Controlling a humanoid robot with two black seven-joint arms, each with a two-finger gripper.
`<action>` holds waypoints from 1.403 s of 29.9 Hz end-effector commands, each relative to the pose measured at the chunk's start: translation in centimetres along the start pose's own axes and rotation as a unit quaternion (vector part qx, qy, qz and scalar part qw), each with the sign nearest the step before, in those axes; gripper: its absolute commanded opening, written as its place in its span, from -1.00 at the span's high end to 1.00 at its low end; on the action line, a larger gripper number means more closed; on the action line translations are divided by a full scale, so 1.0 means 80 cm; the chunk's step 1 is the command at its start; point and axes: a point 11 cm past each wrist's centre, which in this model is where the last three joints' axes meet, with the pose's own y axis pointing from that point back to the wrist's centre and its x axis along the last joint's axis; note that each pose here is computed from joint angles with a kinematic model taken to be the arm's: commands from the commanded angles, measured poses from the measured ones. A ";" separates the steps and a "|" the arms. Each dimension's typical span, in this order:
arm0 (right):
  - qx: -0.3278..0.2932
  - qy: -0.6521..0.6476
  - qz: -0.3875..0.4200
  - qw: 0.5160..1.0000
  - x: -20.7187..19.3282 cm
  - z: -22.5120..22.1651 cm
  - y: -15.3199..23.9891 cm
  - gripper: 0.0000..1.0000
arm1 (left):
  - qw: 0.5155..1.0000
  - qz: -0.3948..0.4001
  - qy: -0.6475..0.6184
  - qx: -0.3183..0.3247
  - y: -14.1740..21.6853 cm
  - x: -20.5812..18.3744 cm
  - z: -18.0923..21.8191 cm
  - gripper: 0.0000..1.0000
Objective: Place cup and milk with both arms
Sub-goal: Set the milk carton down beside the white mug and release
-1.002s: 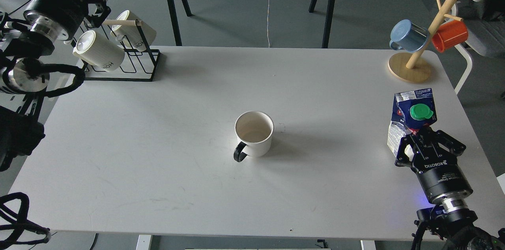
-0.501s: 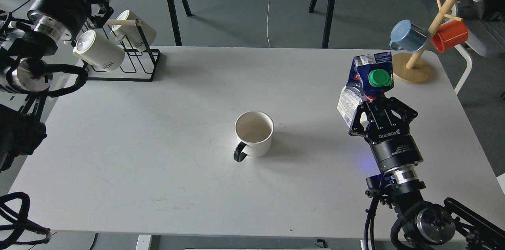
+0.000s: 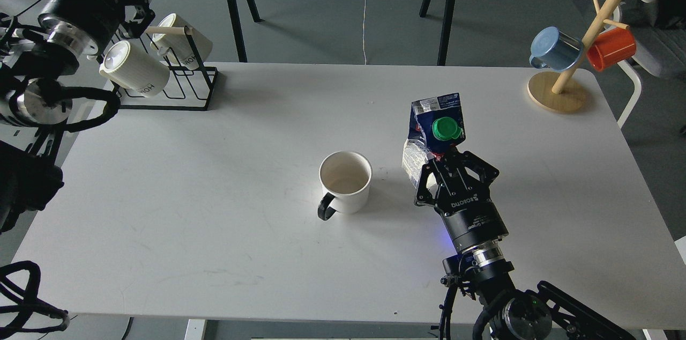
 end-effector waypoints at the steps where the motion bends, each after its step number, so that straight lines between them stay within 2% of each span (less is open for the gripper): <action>1: -0.017 0.003 0.006 1.000 0.010 0.022 -0.005 0.67 | 1.000 0.000 0.000 0.002 0.001 0.000 -0.002 -0.99; 8: -0.031 0.004 0.023 0.999 0.027 0.040 -0.004 0.57 | 1.000 0.000 -0.001 0.000 0.000 0.000 -0.001 -0.99; 9: -0.034 0.004 0.025 0.999 0.029 0.042 -0.003 0.40 | 1.000 0.000 -0.001 0.000 0.000 0.000 -0.001 -0.99; 10: -0.035 0.004 0.025 0.999 0.029 0.043 -0.003 0.06 | 1.000 0.000 -0.001 0.000 0.000 0.000 -0.001 -0.99; 11: -0.036 0.004 0.025 0.999 0.029 0.043 -0.003 -0.54 | 1.000 0.000 -0.001 0.000 0.000 0.000 -0.001 -0.99; 12: -0.036 0.004 0.025 0.999 0.028 0.042 -0.003 -1.00 | 1.000 0.000 0.000 0.000 0.000 0.000 -0.001 -0.99; 22: -0.045 -0.002 0.015 0.999 0.018 0.046 0.000 -1.00 | 1.000 0.000 0.000 0.000 0.000 0.000 -0.001 -0.99; 37: -0.055 0.032 0.004 0.998 -0.008 -0.004 0.034 -1.00 | 1.000 0.001 -0.001 0.000 0.001 0.001 0.000 -0.99; 42: -0.057 0.041 0.009 0.997 -0.002 -0.007 0.035 -0.99 | 1.000 0.000 0.000 0.000 0.000 0.000 -0.001 -0.99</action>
